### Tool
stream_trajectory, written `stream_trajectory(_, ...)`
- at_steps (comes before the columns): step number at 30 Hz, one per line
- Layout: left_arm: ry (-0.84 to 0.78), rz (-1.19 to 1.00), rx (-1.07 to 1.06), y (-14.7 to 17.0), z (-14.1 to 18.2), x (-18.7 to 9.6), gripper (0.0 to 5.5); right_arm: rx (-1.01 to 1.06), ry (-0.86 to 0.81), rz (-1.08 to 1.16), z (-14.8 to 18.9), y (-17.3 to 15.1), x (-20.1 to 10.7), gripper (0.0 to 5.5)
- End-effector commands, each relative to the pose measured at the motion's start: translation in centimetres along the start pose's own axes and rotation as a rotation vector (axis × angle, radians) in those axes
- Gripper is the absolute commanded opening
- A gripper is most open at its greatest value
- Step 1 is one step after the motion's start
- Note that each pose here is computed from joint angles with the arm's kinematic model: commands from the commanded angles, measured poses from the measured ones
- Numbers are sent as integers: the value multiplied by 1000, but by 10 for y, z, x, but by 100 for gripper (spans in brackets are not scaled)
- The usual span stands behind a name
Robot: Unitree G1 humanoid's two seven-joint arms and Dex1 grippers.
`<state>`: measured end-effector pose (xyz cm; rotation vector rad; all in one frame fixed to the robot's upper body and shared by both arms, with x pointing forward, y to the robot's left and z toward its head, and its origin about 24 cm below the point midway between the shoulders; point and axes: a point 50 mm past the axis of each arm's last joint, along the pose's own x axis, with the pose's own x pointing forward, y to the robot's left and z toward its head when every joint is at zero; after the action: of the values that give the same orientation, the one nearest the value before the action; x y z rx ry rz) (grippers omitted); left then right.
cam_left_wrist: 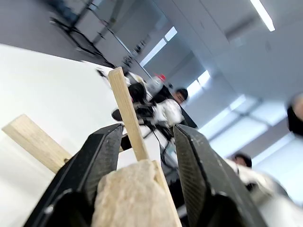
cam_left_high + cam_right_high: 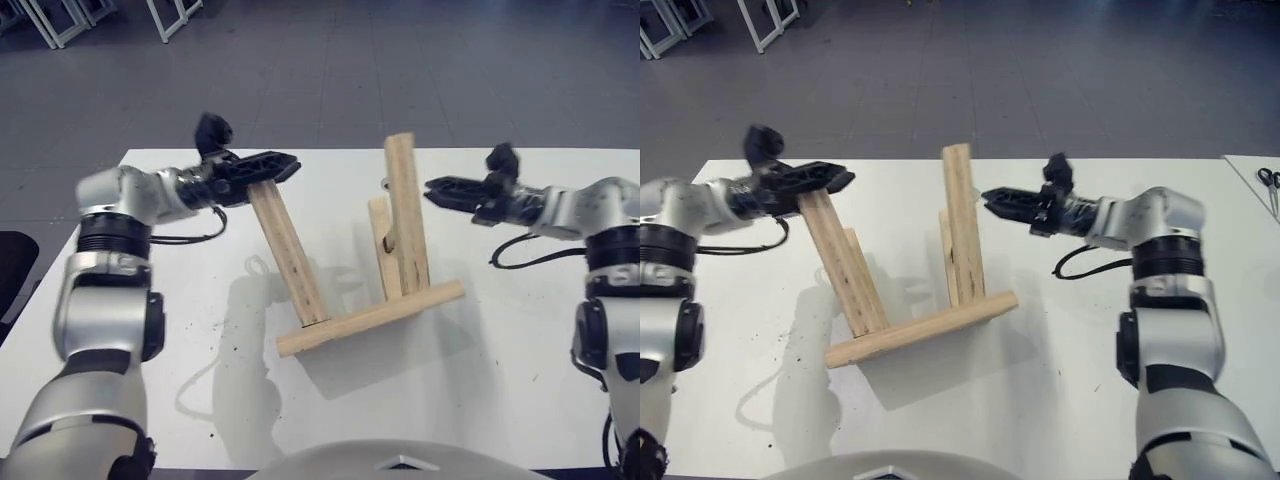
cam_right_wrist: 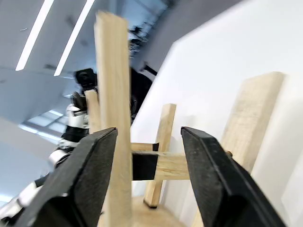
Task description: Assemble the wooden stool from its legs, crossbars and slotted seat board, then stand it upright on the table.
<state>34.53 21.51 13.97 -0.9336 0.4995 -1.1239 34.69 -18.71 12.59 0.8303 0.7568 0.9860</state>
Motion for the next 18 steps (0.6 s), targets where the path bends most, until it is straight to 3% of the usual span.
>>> stream_trajectory(1, -318, 231, 19, 18, 17, -29, 197, -16, 46, -73, -1, -8, 0, 269)
stream_trajectory(3, -503, 277, 40, 13, 35, -46, 197, -14, 78, -93, -7, -15, -7, 269)
stream_trajectory(5, -581, 283, 67, 5, 46, -57, 197, -19, 80, -102, -9, -19, -14, 269)
stream_trajectory(11, -619, 298, 151, -7, 59, -69, 197, -79, 67, -163, -12, -28, -28, 269)
stream_trajectory(16, -498, 332, 469, -26, 66, -95, 197, -352, 57, -267, -12, -30, -41, 269)
stream_trajectory(18, -346, 309, 603, -29, 48, -113, 197, -455, 72, -296, -21, -29, -51, 269)
